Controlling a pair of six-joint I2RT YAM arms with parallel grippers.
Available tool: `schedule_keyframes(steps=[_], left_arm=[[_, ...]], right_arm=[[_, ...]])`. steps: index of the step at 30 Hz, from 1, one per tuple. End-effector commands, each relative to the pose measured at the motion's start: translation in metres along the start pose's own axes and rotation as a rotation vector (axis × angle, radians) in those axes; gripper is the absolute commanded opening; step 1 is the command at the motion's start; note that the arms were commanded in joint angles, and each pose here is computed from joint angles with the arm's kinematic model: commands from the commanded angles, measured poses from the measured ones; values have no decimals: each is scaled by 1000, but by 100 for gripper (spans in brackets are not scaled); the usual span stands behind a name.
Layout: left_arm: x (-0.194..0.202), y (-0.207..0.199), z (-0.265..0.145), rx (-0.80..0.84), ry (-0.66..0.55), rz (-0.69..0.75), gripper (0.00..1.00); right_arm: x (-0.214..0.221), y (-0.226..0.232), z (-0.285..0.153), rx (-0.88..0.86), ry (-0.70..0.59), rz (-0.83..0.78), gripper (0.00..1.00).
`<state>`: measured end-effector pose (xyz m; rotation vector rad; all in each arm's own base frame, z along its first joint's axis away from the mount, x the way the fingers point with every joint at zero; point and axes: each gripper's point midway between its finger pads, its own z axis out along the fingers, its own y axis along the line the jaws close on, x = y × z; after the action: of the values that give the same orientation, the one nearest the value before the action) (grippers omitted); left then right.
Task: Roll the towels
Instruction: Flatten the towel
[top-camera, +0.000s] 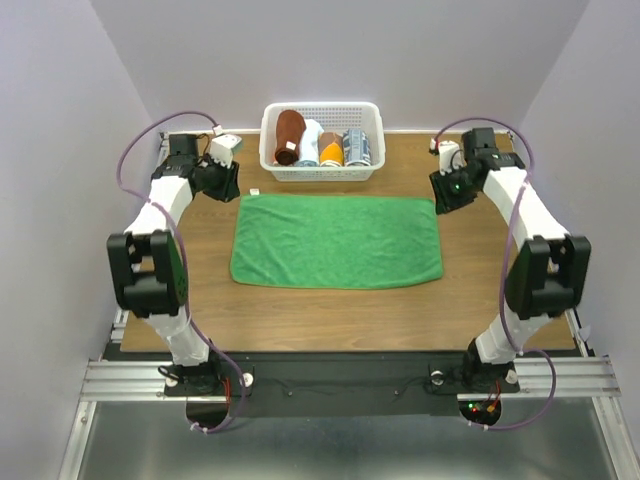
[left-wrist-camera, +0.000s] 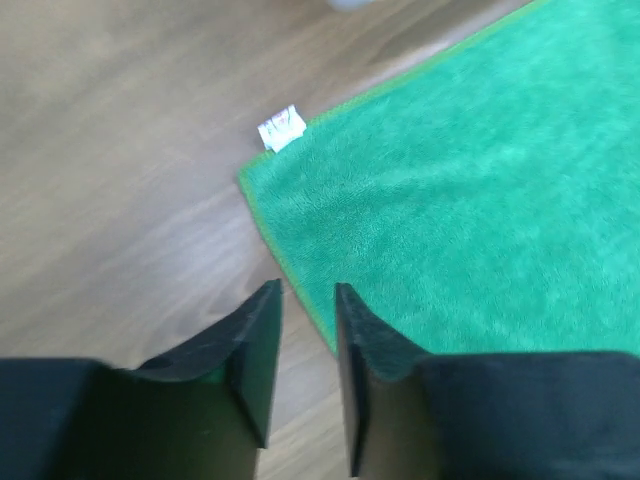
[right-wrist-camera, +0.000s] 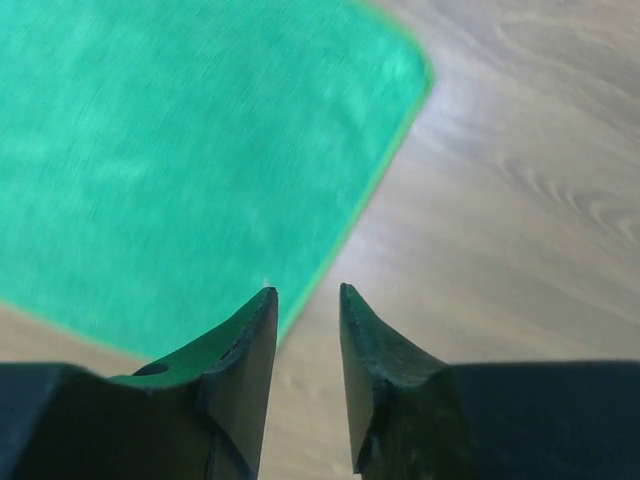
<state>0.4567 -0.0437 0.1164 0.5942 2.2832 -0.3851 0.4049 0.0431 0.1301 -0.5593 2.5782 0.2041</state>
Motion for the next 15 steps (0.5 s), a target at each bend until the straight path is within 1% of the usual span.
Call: schedule_keyframes(steps=[1, 2, 3, 5, 7, 9, 10, 11, 15], left_arm=[[-2, -47, -42, 82, -20, 220, 48], [8, -53, -48, 88, -8, 246, 50], [16, -69, -48, 125, 13, 276, 52], [29, -95, -47, 166, 38, 348, 54], [37, -108, -46, 182, 51, 378, 54], [44, -117, -44, 199, 57, 373, 54], [48, -124, -41, 225, 65, 365, 54], [50, -126, -40, 232, 70, 347, 54], [56, -128, -34, 254, 89, 318, 54]], right_arm=[[84, 33, -24, -139, 217, -68, 41], [97, 39, -25, -166, 243, -90, 41], [106, 40, -26, -176, 257, -125, 41], [130, 48, -26, -197, 277, -147, 40], [139, 56, -24, -224, 254, -203, 38], [152, 64, -23, -234, 251, -243, 38], [149, 66, -22, -216, 227, -287, 38], [157, 68, -19, -219, 240, -296, 38], [153, 66, -8, -171, 224, -353, 41]])
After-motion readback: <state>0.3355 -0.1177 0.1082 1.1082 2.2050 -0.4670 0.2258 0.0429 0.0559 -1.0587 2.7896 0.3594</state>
